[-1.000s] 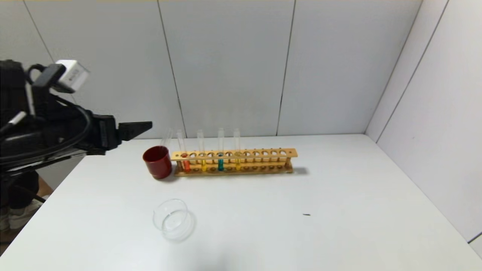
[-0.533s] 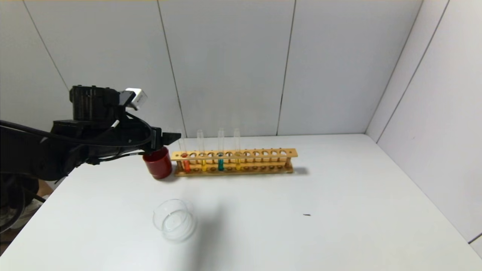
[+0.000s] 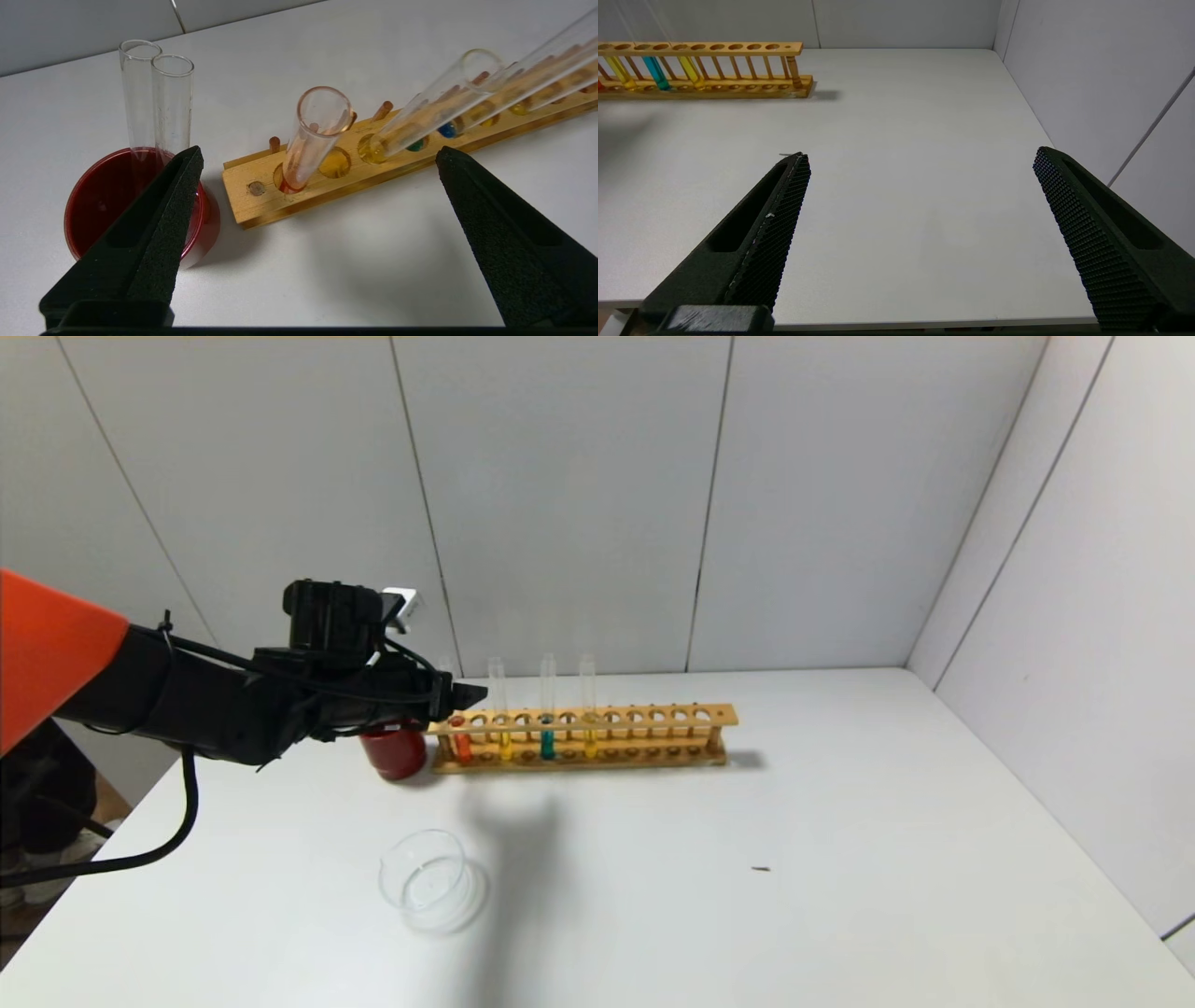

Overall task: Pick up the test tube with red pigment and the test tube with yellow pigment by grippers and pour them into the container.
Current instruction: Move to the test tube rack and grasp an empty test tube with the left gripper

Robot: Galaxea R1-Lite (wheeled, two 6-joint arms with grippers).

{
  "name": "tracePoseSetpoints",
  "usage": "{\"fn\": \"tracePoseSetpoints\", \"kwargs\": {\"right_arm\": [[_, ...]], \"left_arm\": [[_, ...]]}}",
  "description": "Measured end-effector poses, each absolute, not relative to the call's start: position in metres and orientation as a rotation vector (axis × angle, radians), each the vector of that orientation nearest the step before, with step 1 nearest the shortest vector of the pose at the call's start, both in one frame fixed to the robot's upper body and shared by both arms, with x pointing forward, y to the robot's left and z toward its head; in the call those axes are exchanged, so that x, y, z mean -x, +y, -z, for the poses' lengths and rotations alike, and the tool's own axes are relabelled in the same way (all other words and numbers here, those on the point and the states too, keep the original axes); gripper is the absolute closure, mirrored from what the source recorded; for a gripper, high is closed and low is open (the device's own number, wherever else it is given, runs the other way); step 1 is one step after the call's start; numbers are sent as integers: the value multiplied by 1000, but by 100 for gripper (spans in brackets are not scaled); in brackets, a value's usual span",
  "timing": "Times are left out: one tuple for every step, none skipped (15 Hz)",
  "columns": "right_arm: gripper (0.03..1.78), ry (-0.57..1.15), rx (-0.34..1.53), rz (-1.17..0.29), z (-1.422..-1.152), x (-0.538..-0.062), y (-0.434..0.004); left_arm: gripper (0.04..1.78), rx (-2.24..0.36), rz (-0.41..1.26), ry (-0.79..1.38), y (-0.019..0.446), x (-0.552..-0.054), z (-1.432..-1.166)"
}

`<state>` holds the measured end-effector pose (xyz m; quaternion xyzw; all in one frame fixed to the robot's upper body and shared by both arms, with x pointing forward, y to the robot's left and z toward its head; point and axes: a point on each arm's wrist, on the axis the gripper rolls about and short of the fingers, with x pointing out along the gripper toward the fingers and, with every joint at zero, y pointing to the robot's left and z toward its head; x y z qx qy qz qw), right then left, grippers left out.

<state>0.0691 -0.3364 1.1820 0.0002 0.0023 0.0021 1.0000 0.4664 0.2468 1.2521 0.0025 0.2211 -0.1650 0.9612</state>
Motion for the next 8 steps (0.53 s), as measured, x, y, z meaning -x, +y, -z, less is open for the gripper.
{"fn": "tracePoseSetpoints", "kwargs": {"right_arm": [[6, 5, 0, -4, -1182, -69, -336], [6, 5, 0, -4, -1182, -69, -336], [6, 5, 0, -4, -1182, -69, -336], [6, 5, 0, -4, -1182, -69, -336], [6, 5, 0, -4, -1182, -69, -336], [6, 5, 0, -4, -1182, -69, -336], [6, 5, 0, -4, -1182, -69, -336], [6, 4, 0, -4, -1182, -69, -336]], "left_arm": [[7, -5, 333, 454, 246, -470, -1249], [7, -6, 327, 460, 245, -472, -1246], [7, -8, 321, 463, 245, -474, -1243], [7, -9, 314, 466, 245, -476, -1242], [7, -8, 311, 467, 245, -478, -1241], [7, -4, 307, 467, 245, -479, -1240], [7, 3, 302, 469, 245, -481, -1239], [7, 12, 297, 471, 244, -483, -1237]]}}
